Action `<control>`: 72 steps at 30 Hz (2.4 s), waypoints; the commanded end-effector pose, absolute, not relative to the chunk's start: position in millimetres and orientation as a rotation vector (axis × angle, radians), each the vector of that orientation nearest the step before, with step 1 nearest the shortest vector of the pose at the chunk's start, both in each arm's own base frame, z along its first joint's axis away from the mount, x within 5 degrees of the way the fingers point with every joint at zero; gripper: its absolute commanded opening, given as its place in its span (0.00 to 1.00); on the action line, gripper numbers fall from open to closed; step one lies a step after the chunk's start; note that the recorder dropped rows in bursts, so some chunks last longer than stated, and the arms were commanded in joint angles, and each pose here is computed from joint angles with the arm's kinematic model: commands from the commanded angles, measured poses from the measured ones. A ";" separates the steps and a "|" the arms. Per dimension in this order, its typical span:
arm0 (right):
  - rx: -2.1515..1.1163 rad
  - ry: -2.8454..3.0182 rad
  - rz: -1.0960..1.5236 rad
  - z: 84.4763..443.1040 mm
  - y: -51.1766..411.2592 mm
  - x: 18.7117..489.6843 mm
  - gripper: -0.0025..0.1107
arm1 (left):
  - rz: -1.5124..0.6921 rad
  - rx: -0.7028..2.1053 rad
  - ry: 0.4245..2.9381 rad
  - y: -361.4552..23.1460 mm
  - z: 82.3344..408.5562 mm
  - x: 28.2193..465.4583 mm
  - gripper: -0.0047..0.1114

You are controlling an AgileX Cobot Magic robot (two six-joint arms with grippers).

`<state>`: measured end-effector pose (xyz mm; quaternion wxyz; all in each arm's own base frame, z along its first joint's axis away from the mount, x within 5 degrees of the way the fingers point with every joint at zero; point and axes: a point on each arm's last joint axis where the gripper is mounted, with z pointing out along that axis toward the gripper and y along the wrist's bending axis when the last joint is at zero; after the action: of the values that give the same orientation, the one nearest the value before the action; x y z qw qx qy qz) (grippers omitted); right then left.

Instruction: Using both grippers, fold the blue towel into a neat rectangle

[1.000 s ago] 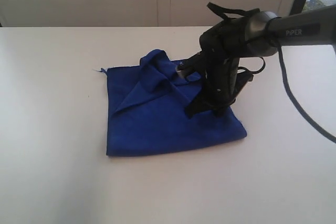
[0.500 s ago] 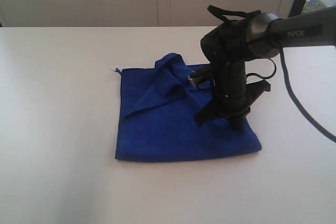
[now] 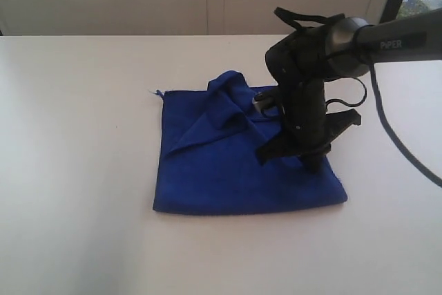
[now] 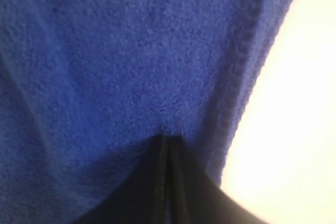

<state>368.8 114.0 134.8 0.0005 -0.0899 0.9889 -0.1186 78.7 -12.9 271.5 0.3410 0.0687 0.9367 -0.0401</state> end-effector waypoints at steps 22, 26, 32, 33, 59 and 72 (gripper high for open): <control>-0.222 2.631 0.133 205.4 88.7 403.0 0.02 | -0.114 0.177 2.437 -13.3 270.5 77.6 0.04; -0.140 2.595 0.223 198.5 94.2 409.6 0.02 | -0.114 0.177 2.437 -13.3 270.5 77.6 0.04; 0.069 2.594 0.364 191.5 84.2 416.5 0.02 | -0.114 0.177 2.437 -13.3 270.5 77.6 0.04; 0.110 2.597 0.400 190.0 79.2 417.8 0.02 | -0.114 0.177 2.437 -13.3 270.5 77.6 0.04; 0.691 2.470 1.105 122.3 46.0 443.5 0.19 | -0.114 0.177 2.437 -13.3 270.5 77.6 0.04; 0.828 2.446 1.190 106.8 57.7 445.6 0.25 | -0.114 0.177 2.437 -13.3 270.5 77.6 0.04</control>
<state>445.1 56.1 114.2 0.1544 0.2731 0.8550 0.4130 78.9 -12.9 271.6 0.3419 0.0686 0.9364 -0.0401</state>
